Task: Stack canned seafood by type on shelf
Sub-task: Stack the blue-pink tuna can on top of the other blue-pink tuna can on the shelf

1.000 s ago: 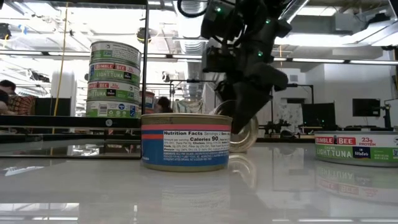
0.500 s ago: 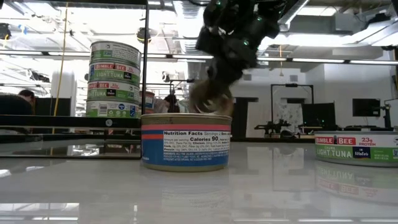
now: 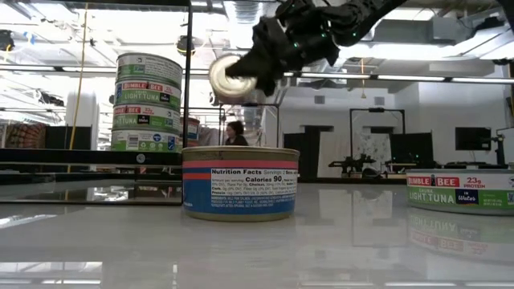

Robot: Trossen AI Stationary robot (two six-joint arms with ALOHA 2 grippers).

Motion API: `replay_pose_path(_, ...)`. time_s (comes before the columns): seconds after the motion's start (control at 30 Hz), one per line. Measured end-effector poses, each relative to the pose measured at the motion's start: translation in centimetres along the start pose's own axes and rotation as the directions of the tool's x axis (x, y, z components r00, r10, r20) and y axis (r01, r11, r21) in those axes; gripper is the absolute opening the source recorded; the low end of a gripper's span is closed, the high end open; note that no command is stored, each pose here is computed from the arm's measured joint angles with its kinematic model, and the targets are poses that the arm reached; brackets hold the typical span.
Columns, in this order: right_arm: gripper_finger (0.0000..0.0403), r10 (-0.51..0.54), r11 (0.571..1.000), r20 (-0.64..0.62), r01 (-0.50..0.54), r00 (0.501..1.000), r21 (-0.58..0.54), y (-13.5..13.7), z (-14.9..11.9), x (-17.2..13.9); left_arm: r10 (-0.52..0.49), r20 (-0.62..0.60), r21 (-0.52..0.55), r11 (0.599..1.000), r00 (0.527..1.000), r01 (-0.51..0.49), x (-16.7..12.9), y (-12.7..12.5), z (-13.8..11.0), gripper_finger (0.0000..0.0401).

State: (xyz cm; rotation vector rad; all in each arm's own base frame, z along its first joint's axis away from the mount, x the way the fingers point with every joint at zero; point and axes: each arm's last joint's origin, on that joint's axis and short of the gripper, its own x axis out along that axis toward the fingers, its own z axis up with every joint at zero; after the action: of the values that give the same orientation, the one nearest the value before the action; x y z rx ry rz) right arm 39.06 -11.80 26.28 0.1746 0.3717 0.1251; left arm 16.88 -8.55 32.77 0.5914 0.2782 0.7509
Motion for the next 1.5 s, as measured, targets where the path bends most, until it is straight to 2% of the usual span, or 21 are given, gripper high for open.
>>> replay_pose_path(0.2,0.0205,0.007,1.0,0.079,-0.006,0.997,-0.011,-0.2,3.7,-0.9,-0.134,0.048,0.123,0.984,0.99,0.128,1.6,0.1,-0.1,0.0224)
replay_pose_path(0.4,0.0208,0.018,1.0,0.116,-0.016,0.993,-0.019,0.3,5.4,-1.2,-0.106,0.014,0.156,0.982,0.994,0.103,2.2,0.2,-0.5,0.0224)
replay_pose_path(0.57,0.0205,0.002,1.0,0.14,0.0,0.99,-0.011,-0.3,6.0,-1.6,-0.038,-0.044,0.302,0.952,0.998,0.05,2.2,0.2,-1.1,0.0224)
replay_pose_path(0.67,0.0207,-0.013,0.999,0.157,0.007,0.988,0.039,-0.9,6.2,-2.0,-0.023,-0.064,0.332,0.942,0.998,0.043,2.6,0.3,-1.4,0.0224)
replay_pose_path(0.83,0.0206,-0.025,0.995,0.197,0.005,0.98,0.1,-1.4,6.6,-2.3,-0.049,-0.084,0.318,0.945,0.995,0.074,3.6,0.5,-1.8,0.0224)
replay_pose_path(0.97,0.0205,-0.003,0.993,0.236,-0.025,0.972,0.116,-0.6,7.0,-2.0,-0.113,-0.102,0.379,0.914,0.988,0.143,5.2,0.9,-2.3,0.0224)
replay_pose_path(1.03,0.0206,0.006,0.989,0.248,-0.044,0.969,0.145,-0.4,7.1,-2.0,-0.114,-0.112,0.454,0.878,0.987,0.153,5.9,1.3,-2.5,0.0224)
replay_pose_path(1.13,0.021,0.036,0.976,0.243,-0.086,0.969,0.198,-0.3,7.1,-2.0,-0.075,-0.139,0.587,0.797,0.988,0.143,6.6,1.7,-2.8,0.0224)
replay_pose_path(1.23,0.0206,0.058,0.962,0.228,-0.116,0.972,0.249,-0.3,7.0,-2.0,-0.063,-0.147,0.722,0.675,0.987,0.151,6.8,1.9,-2.9,0.0224)
replay_pose_path(1.37,0.0205,0.104,0.938,0.222,-0.169,0.969,0.301,-0.5,7.0,-2.1,-0.076,-0.142,0.861,0.483,0.987,0.161,6.8,1.5,-2.9,0.0224)
replay_pose_path(1.43,0.0207,0.127,0.929,0.216,-0.192,0.968,0.316,-0.4,6.9,-2.1,-0.076,-0.127,0.897,0.416,0.989,0.148,6.9,1.3,-2.6,0.0224)
replay_pose_path(1.5,0.0213,0.129,0.925,0.204,-0.192,0.971,0.328,-0.3,6.8,-2.0,-0.079,-0.094,0.919,0.377,0.992,0.117,7.1,0.9,-2.1,0.0224)
